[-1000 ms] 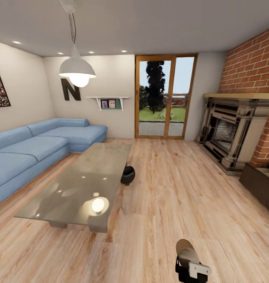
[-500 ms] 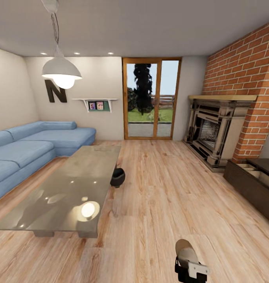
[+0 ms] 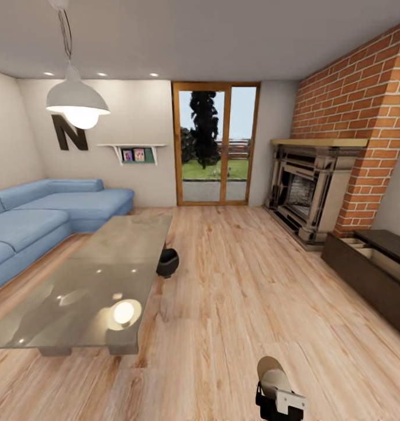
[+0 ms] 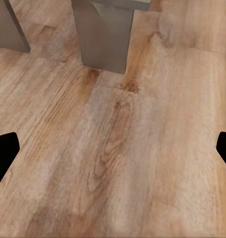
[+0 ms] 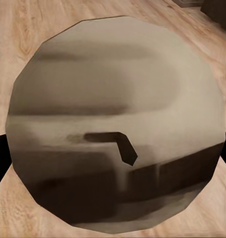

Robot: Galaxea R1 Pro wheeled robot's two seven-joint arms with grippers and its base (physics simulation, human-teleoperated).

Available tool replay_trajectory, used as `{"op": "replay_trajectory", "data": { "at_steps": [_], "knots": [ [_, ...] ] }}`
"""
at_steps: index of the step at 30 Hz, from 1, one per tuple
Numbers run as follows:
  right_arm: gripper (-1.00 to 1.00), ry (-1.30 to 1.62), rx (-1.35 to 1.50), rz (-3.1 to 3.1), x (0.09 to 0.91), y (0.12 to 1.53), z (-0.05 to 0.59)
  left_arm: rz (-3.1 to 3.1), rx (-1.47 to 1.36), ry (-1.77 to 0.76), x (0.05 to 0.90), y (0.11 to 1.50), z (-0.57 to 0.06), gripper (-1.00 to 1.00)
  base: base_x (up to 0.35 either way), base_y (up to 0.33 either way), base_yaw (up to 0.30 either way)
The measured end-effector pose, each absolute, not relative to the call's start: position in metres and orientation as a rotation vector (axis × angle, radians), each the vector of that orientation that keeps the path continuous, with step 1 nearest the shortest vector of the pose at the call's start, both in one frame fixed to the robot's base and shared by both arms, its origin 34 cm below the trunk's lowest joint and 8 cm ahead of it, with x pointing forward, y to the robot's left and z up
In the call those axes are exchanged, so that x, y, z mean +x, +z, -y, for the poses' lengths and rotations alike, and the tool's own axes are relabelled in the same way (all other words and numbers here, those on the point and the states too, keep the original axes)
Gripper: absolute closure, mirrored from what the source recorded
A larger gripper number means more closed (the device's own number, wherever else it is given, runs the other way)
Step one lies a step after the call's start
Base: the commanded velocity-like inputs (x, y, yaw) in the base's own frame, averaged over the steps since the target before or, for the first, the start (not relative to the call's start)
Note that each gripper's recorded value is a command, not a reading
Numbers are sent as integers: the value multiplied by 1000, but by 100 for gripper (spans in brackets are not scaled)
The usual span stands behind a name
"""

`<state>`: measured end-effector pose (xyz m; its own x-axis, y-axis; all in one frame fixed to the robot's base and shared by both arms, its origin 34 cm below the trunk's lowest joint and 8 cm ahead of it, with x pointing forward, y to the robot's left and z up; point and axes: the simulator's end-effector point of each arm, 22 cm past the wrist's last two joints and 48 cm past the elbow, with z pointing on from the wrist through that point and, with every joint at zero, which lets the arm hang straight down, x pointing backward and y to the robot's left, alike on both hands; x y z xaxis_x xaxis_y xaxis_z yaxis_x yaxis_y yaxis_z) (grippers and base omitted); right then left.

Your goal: Place each of the two pumpkins and all three candles from the living room inside a cabinet in the living room (use any cabinet), then make sure every cabinet is closed, and position the cauldron so it is next to a table in the living room.

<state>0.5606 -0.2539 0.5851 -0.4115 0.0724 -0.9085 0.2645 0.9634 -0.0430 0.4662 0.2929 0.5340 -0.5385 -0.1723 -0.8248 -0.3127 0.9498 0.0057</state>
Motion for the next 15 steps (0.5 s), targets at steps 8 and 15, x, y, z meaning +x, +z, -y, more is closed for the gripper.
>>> {"op": "replay_trajectory", "data": {
  "at_steps": [8, 15],
  "knots": [
    [100, -220, 267, -2003, 557, 580, 256, -2161, -341, 190, 464, 531, -293, -100, 0, 0, -196],
    [100, -221, 268, -2005, 557, 579, 258, -2163, -341, 190, 463, 530, -293, -100, 25, -10, -263]
  ]
}}
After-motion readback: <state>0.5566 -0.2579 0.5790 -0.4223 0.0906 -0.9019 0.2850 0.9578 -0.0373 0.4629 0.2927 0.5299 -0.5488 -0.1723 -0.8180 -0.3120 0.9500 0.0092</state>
